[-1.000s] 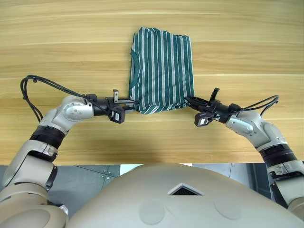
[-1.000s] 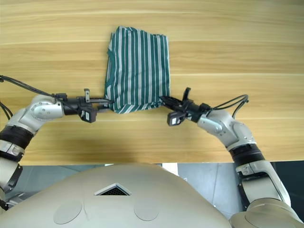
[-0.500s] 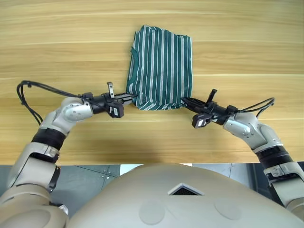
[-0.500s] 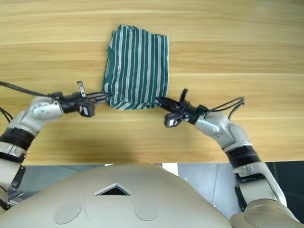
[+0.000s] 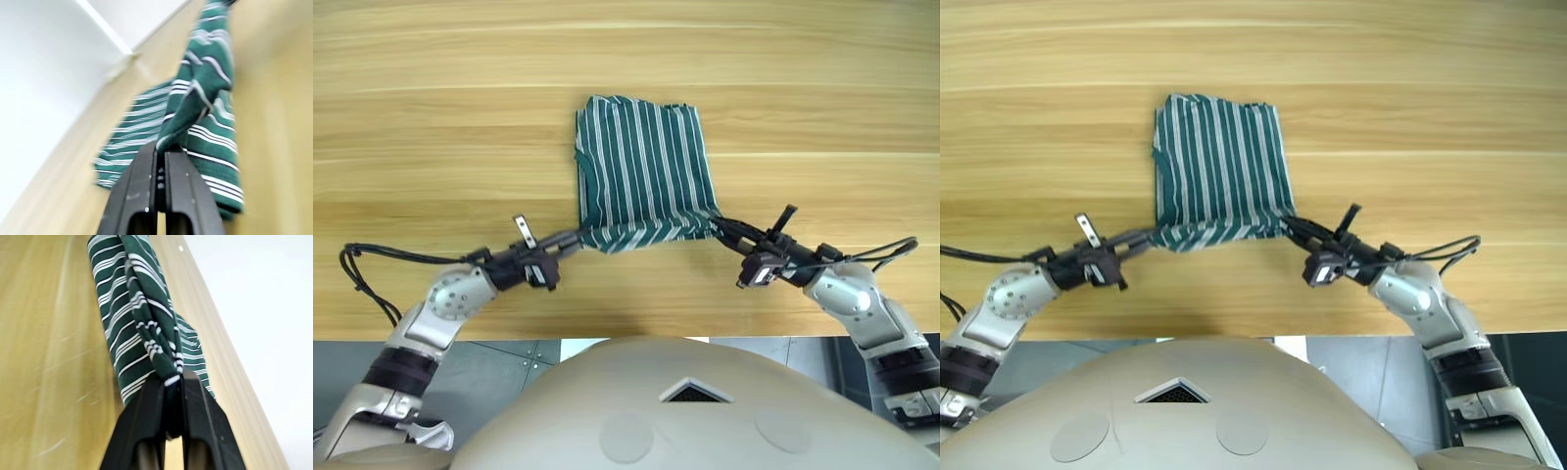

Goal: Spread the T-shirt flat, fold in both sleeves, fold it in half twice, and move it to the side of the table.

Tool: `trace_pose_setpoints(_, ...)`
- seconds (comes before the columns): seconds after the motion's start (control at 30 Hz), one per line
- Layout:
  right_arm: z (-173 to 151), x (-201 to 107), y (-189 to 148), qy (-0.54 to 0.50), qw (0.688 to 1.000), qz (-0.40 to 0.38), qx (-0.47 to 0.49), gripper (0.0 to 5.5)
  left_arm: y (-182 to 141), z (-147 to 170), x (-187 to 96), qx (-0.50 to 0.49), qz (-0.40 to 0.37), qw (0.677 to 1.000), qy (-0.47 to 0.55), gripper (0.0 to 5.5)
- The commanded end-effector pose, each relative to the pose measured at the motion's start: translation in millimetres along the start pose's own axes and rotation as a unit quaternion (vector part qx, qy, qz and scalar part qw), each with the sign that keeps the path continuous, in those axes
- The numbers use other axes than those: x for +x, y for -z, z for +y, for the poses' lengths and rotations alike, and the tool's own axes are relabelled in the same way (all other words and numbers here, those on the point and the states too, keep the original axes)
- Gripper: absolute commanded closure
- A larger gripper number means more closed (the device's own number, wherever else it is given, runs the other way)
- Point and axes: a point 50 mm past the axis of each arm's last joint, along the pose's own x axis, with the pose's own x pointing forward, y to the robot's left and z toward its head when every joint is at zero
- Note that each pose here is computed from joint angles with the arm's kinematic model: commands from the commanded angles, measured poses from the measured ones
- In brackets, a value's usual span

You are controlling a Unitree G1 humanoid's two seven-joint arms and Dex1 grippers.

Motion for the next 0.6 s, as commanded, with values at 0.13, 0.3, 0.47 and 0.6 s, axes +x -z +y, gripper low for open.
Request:
trace_pose_setpoints(0.13,-44,36,17,0.106,0.994,-0.003,-0.037,5.31,20,31,14,0.021,0.034,0.996,-0.077,5.50)
trace_pose_setpoints(0.3,-62,65,27,0.147,0.988,0.000,-0.049,5.31,36,35,32,0.037,0.059,0.995,-0.066,5.50)
trace_pose_setpoints(0.47,-70,85,40,0.159,0.985,0.024,-0.062,5.31,44,40,53,0.053,0.062,0.995,-0.057,5.50)
trace_pose_setpoints(0.6,-75,93,54,0.164,0.983,0.056,-0.062,5.31,47,47,70,0.058,0.056,0.995,-0.053,5.50)
